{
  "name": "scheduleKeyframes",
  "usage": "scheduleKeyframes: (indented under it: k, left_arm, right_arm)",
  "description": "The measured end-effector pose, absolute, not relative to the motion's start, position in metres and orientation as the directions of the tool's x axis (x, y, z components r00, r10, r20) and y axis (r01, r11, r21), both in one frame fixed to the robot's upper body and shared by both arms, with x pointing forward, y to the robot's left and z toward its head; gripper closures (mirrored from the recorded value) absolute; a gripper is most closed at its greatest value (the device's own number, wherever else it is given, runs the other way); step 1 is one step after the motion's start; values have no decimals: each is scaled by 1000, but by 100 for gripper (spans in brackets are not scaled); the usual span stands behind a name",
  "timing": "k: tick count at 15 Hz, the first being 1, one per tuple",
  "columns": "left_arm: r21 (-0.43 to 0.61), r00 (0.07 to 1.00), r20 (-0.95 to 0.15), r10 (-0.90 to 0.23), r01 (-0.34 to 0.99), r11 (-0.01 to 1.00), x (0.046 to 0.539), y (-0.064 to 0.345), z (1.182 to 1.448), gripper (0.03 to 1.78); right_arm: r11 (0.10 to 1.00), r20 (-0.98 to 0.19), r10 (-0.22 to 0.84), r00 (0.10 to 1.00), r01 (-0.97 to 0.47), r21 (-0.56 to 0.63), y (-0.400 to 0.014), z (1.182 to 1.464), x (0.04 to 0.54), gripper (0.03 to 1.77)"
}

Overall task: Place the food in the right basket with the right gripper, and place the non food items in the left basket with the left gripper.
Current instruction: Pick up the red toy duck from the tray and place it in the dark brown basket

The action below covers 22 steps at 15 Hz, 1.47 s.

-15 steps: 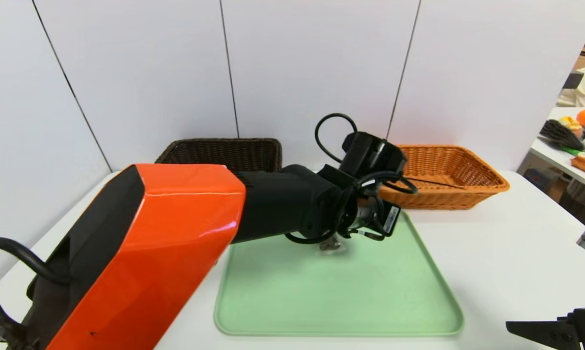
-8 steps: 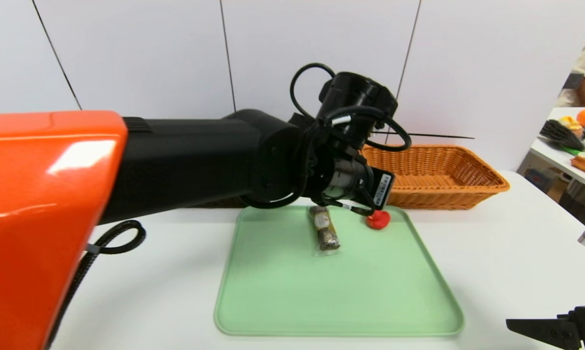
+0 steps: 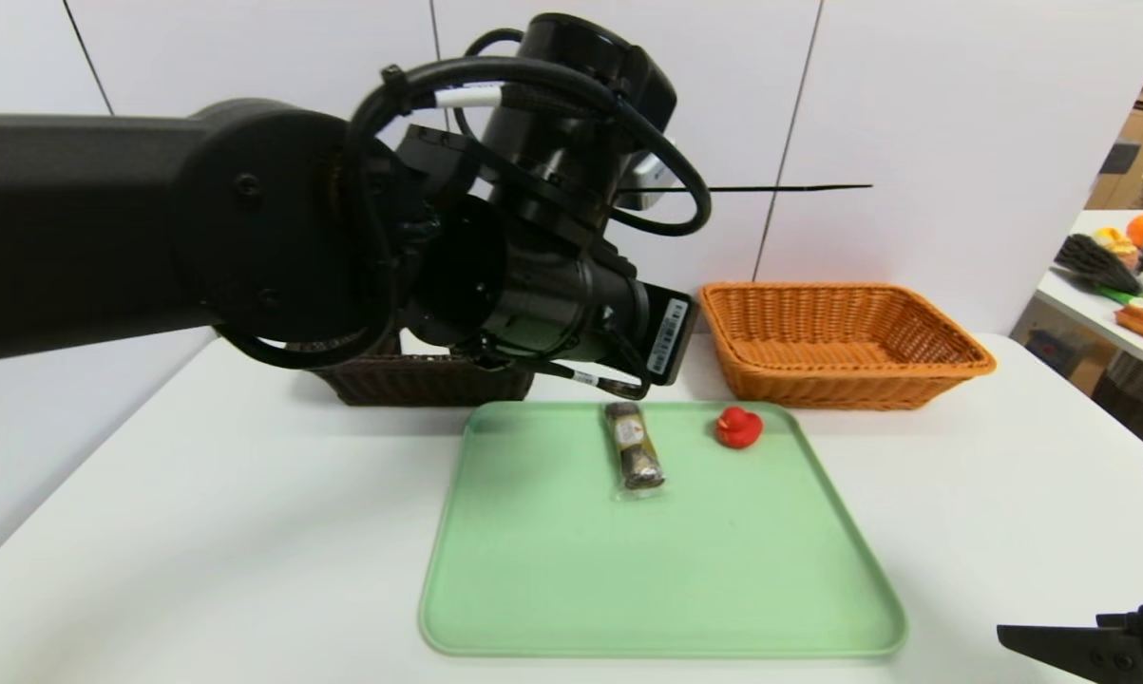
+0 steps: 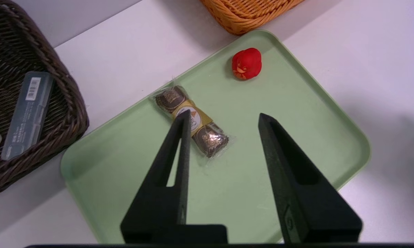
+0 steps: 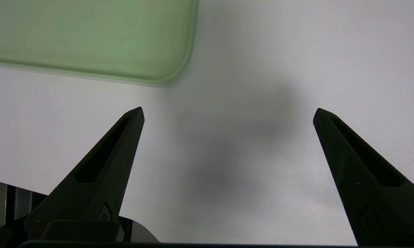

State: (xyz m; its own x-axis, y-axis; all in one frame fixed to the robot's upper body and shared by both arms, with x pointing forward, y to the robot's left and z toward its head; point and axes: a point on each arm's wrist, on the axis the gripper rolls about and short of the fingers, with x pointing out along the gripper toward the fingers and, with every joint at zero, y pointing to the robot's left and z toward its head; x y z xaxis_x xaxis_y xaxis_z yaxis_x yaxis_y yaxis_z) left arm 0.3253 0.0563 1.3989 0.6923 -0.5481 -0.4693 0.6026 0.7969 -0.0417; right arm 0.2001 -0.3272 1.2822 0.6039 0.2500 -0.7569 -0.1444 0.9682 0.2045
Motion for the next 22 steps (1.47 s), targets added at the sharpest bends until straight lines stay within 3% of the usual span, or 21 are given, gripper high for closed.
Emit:
scheduleKeyframes:
  k: [4, 8, 15, 22]
  left_arm:
    - [-39, 713, -467, -523, 574, 818, 310, 89, 1409, 67]
    - [-38, 745, -473, -470, 516, 856, 291, 139, 1418, 44]
    - [-43, 813, -464, -352, 376, 926, 239, 231, 1411, 25]
    - [-64, 815, -488, -312, 323, 944, 214, 257, 1387, 16]
  right_arm:
    - [968, -734, 252, 631, -153, 201, -327, 1287, 194, 10]
    - [967, -709, 255, 658, -165, 195, -327, 1291, 188, 10]
    - [954, -651, 299, 698, -230, 193, -324, 1306, 184, 10]
    - [944, -635, 327, 700, -281, 176, -314, 1323, 225, 10]
